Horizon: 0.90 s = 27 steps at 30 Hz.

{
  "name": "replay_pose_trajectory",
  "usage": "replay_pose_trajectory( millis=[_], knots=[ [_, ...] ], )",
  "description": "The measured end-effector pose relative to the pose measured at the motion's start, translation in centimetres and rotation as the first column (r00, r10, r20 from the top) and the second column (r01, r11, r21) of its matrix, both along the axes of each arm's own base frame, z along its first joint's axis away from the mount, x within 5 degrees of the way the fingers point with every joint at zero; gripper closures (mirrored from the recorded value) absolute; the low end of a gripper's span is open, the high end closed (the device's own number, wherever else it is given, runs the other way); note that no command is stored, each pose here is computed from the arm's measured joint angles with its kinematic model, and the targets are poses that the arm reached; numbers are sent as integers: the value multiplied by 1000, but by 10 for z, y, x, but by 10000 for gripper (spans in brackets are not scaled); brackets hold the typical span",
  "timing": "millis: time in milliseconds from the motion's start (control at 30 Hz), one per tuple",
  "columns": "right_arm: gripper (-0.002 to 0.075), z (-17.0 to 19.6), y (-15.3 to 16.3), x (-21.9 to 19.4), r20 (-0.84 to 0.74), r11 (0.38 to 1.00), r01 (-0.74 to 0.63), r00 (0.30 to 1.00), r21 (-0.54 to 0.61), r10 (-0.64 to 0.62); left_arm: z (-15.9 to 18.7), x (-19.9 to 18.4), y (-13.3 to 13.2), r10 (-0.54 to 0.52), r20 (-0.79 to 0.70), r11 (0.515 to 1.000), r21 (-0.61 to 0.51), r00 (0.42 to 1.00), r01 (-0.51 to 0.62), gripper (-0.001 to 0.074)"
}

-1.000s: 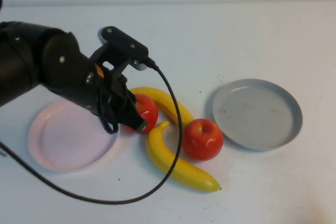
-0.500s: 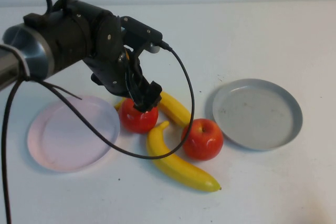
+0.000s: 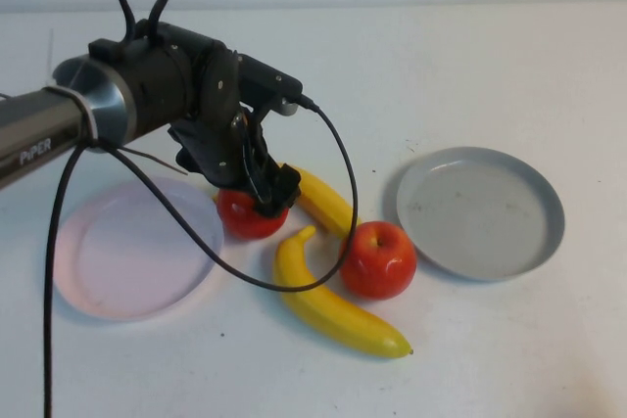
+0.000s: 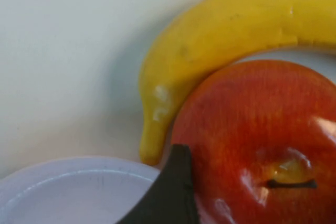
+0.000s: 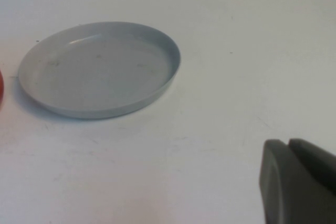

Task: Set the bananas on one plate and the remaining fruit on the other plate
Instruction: Put one type of fruit in the left plate

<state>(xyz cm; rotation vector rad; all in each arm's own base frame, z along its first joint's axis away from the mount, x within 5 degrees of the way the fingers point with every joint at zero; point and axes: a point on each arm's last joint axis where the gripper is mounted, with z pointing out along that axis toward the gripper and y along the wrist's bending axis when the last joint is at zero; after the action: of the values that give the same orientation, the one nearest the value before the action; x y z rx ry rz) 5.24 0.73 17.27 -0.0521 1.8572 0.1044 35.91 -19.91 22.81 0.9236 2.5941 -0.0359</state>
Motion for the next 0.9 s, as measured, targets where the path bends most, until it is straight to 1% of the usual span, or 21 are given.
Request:
replay_pose_trajectory(
  millis=[233,433,467,567,667,767,900],
  knots=[
    [741,0,0,0,0,1000,0,1000,0,0,-6,10,4,29,9,999,-27,1000,-29,67],
    [742,0,0,0,0,1000,0,1000,0,0,-6,12,5,32,9,999,-39,999,-32,71],
    [742,0,0,0,0,1000,0,1000,0,0,-6,12,5,31,9,999,-38,999,-30,80],
    [741,0,0,0,0,1000,0,1000,0,0,-6,12,6,33,3,999,-35,999,-33,146],
    [741,0,0,0,0,1000,0,1000,0,0,-5,10,6,33,-4,999,-31,999,-33,150],
    [742,0,0,0,0,1000,0,1000,0,0,3,5,11,36,-25,999,-19,999,-37,150],
    [742,0,0,0,0,1000,0,1000,0,0,36,-12,23,40,5,999,-10,999,-40,150]
  ],
)
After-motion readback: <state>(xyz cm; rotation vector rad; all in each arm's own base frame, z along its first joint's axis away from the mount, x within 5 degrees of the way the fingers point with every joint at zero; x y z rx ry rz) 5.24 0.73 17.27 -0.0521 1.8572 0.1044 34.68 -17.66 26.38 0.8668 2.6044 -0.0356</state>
